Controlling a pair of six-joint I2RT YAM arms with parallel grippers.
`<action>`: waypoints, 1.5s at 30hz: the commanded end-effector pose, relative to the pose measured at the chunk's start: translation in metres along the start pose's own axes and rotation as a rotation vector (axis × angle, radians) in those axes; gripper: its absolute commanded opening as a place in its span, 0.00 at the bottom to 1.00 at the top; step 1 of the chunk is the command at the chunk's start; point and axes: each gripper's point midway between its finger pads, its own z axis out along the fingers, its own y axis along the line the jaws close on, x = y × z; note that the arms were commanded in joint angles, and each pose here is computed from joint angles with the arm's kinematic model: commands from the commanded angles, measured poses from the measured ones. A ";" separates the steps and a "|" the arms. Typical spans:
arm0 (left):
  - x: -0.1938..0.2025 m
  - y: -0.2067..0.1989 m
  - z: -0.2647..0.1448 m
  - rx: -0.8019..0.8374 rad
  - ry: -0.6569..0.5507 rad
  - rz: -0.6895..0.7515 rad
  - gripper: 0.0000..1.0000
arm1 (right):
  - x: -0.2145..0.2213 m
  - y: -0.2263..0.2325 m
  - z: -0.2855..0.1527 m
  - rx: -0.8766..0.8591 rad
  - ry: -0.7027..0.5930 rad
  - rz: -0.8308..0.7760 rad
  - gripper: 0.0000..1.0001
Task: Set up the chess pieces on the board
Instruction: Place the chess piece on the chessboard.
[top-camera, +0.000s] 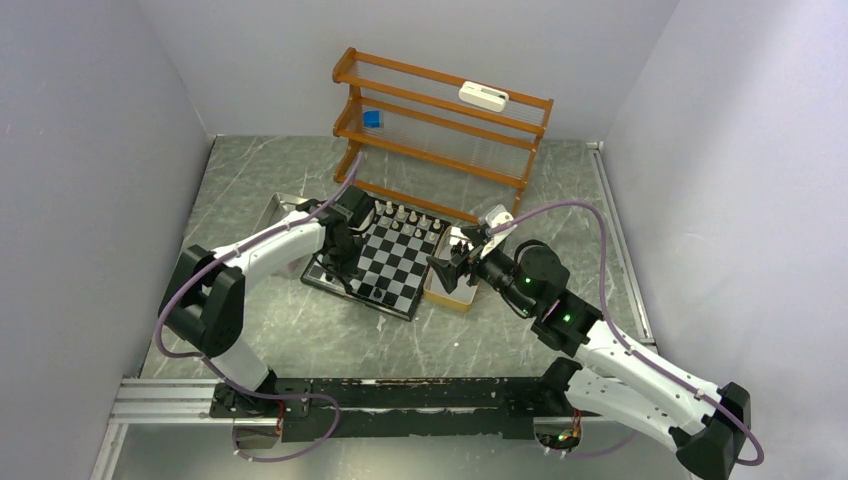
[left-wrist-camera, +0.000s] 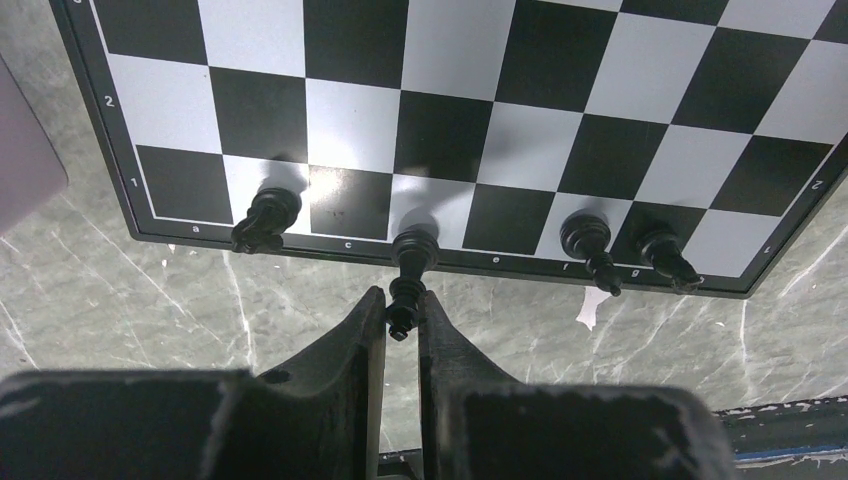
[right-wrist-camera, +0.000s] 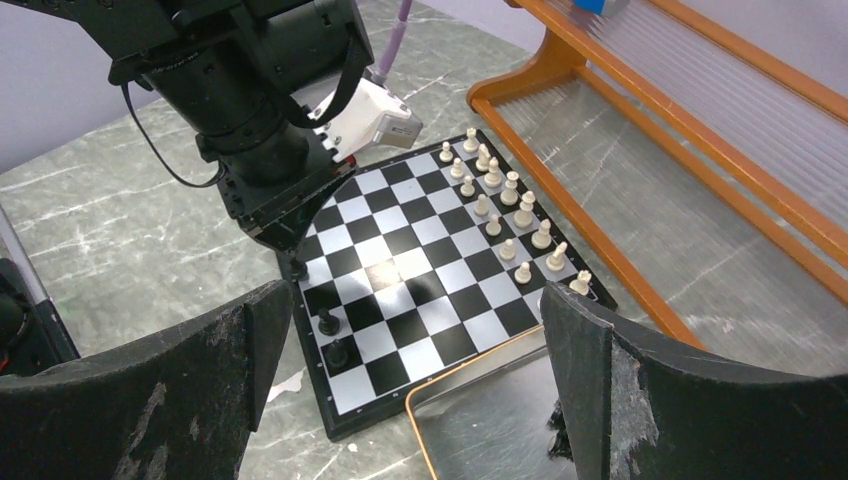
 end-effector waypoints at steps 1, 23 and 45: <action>-0.019 -0.002 -0.006 0.006 -0.059 0.006 0.12 | -0.014 -0.002 -0.001 0.012 -0.034 -0.006 1.00; -0.021 -0.009 0.002 0.002 -0.042 0.026 0.15 | -0.010 -0.001 -0.007 0.005 -0.035 -0.003 1.00; -0.014 -0.012 0.001 -0.063 -0.016 0.055 0.17 | -0.015 -0.003 -0.018 0.018 -0.057 0.001 1.00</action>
